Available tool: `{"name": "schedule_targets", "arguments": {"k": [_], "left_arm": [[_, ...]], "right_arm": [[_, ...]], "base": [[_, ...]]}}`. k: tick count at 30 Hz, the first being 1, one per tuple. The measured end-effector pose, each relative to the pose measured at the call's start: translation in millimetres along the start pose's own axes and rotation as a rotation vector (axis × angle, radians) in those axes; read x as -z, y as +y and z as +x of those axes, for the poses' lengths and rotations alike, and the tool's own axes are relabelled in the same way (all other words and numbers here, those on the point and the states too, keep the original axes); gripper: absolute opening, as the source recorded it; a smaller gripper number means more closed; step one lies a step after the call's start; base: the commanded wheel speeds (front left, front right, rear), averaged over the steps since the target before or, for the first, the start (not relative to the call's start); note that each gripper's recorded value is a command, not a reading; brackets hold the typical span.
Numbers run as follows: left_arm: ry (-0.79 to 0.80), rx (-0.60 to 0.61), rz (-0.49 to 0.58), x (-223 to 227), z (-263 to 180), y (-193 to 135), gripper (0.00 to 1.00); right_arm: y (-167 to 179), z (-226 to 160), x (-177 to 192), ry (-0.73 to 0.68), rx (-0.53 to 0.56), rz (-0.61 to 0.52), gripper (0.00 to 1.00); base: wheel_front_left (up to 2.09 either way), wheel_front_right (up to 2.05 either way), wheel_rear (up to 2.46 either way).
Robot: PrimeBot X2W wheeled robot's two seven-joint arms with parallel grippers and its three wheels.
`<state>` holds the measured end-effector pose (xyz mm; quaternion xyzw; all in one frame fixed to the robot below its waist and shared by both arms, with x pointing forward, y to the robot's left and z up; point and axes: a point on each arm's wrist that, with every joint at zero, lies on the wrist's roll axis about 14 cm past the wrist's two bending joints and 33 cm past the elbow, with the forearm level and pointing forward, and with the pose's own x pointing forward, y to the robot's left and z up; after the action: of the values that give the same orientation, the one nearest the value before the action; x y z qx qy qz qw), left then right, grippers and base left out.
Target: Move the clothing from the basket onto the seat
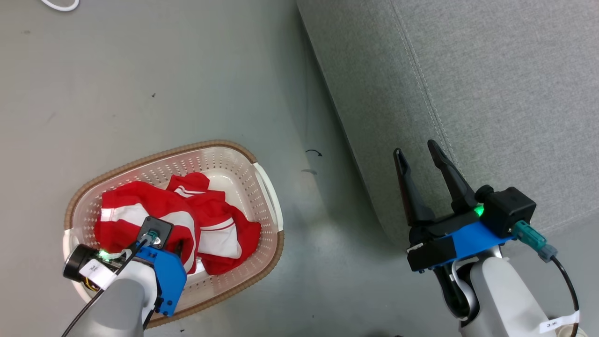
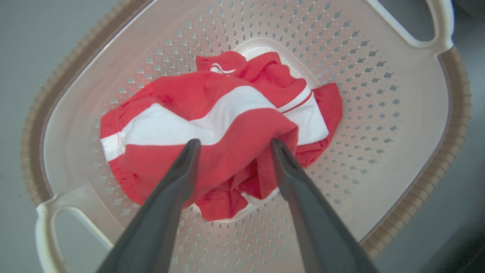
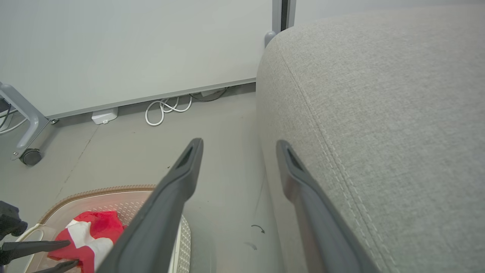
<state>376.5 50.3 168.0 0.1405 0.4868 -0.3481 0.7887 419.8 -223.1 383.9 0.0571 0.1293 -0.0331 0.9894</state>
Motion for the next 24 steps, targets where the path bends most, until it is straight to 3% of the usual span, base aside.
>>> {"name": "schedule_targets", "arguments": {"k": [15, 16, 17, 19, 24], "left_arm": [[0.084, 0.034, 0.069, 6.5, 21.9, 6.5, 1.0], [0.086, 0.033, 0.069, 7.2, 22.4, 7.2, 0.87], [0.086, 0.033, 0.066, 7.3, 22.9, 7.4, 0.37], [0.087, 0.033, 0.061, 6.5, 23.6, 7.7, 0.0], [0.079, 0.032, 0.051, 3.4, 22.8, 7.1, 0.0]], "right_arm": [[-8.5, 4.0, 13.7, 0.037, 0.024, 0.004, 1.0], [-8.8, 4.0, 14.4, 0.039, 0.026, 0.006, 1.0], [-9.0, 4.0, 14.9, 0.04, 0.026, 0.006, 1.0], [-9.2, 3.8, 15.4, 0.042, 0.027, 0.006, 1.0], [-9.7, 3.5, 13.4, 0.037, 0.028, 0.007, 1.0]], "base": [[0.0, 0.0, 0.0], [0.0, 0.0, 0.0], [0.0, 0.0, 0.0], [0.0, 0.0, 0.0], [0.0, 0.0, 0.0]]}}
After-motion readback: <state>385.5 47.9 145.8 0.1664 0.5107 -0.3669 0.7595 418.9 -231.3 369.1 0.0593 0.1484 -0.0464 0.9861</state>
